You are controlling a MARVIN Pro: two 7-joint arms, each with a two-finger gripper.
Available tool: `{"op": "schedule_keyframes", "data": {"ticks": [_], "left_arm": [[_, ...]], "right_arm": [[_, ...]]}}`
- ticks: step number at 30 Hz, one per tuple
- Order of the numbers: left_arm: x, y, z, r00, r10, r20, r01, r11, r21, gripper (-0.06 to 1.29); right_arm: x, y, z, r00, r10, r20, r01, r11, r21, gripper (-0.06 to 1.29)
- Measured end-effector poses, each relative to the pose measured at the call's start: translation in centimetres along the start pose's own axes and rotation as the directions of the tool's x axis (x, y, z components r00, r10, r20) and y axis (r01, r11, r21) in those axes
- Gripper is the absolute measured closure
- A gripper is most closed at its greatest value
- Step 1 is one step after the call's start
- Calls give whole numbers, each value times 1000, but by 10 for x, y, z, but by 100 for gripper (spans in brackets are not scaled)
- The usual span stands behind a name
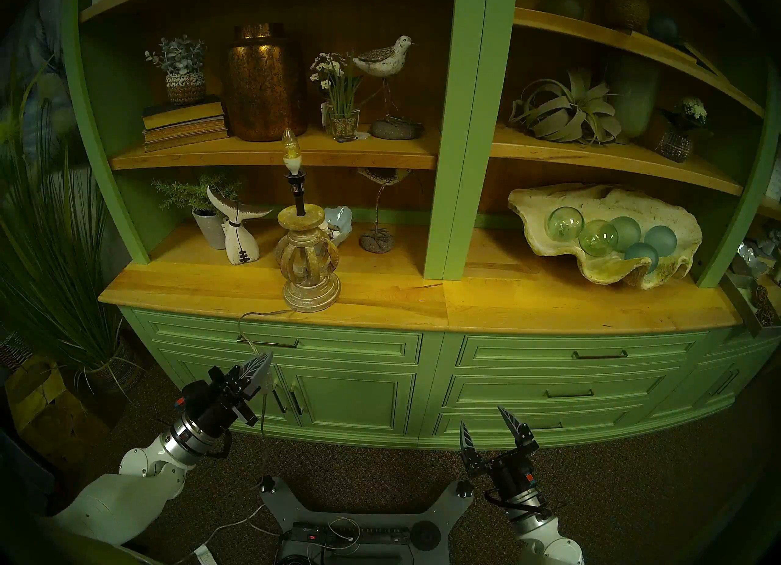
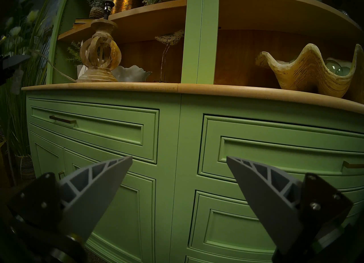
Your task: Grab cable and switch light on
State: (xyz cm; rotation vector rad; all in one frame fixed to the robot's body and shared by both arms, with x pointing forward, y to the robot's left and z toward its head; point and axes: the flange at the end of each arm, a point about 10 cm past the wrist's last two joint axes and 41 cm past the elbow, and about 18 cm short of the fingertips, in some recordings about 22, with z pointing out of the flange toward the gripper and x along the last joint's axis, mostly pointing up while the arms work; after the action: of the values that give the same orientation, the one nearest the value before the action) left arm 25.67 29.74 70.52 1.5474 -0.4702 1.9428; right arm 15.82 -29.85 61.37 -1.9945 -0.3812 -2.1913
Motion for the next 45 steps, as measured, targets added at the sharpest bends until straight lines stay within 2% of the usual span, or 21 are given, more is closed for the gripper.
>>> {"op": "schedule_keyframes", "data": {"ticks": [5, 19, 32, 45], "left_arm": [[-4, -6, 6, 1000, -6, 10, 6, 1000, 12, 125], [-1, -9, 27, 1000, 15, -25, -15, 1000, -1, 125], [2, -10, 29, 999, 13, -47, -13, 1000, -1, 125], [3, -12, 26, 1000, -18, -24, 17, 1000, -26, 125]], "right_arm": [[0, 0, 0, 1000, 0, 0, 0, 1000, 0, -1], [0, 0, 0, 1000, 0, 0, 0, 1000, 0, -1], [0, 0, 0, 1000, 0, -1, 0, 1000, 0, -1], [0, 0, 0, 1000, -1, -1, 1, 1000, 0, -1]]}}
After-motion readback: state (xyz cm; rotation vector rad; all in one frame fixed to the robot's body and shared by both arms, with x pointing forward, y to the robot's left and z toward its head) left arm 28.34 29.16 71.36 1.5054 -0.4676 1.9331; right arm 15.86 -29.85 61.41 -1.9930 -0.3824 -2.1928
